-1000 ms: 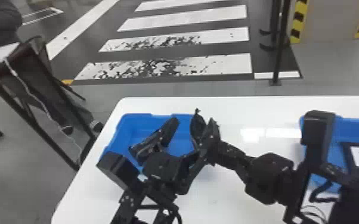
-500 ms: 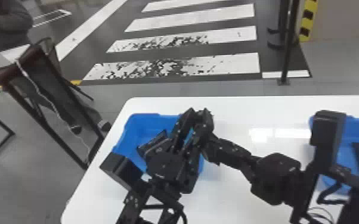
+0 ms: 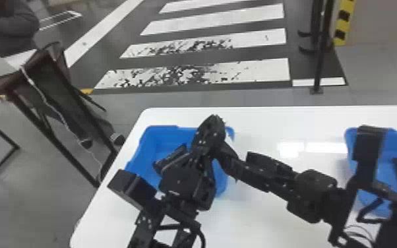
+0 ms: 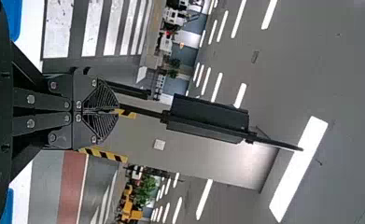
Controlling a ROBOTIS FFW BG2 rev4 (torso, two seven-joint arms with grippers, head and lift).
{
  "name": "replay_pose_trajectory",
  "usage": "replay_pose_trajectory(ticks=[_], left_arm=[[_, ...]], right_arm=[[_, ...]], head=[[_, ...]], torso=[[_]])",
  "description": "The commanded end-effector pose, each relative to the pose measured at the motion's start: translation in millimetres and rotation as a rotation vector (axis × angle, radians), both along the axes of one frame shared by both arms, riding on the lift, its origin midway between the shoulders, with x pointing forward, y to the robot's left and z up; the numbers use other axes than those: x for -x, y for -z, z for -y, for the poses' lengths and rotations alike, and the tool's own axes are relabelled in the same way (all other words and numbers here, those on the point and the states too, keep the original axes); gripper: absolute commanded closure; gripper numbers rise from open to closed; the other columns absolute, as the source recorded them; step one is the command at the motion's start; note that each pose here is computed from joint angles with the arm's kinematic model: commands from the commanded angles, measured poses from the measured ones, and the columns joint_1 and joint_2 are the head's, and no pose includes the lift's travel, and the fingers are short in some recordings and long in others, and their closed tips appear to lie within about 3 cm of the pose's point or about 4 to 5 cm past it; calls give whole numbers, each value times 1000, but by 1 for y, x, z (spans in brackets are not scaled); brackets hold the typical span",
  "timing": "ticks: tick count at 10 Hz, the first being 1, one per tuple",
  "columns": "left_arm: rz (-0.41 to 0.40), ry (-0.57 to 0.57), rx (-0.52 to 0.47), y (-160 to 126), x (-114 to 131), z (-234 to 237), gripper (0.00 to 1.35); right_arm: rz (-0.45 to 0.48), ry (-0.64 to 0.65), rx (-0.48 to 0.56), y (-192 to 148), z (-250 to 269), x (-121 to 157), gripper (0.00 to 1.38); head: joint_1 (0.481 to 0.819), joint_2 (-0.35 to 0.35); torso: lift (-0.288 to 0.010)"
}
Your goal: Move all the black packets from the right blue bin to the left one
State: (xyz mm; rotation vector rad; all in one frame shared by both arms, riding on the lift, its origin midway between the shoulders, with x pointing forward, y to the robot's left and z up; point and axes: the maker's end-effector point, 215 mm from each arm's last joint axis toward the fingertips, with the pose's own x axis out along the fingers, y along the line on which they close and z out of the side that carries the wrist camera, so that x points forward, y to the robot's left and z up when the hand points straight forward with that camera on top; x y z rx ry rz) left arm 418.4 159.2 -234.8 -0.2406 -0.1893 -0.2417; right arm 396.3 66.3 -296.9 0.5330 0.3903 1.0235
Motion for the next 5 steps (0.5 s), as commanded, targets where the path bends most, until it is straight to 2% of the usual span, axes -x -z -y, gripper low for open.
replay_pose_trajectory(ticks=[1, 2, 4, 5], left_arm=[[1, -44, -39, 12, -14, -16, 1213], [11, -90, -88, 24, -31, -31, 1213], [20, -192, -263, 61, -82, -70, 1213], [9, -260, -337, 79, -99, -94, 1213]], right_arm=[[-19, 72, -28, 2, 24, -6, 140], [-14, 108, -36, 0, 38, -12, 183], [8, 182, -48, -9, 67, -25, 183], [24, 208, -46, -15, 77, -30, 190]], head=[[695, 305], [695, 299], [695, 281], [695, 275]], torso=[[-140], [-140], [-140], [-140]])
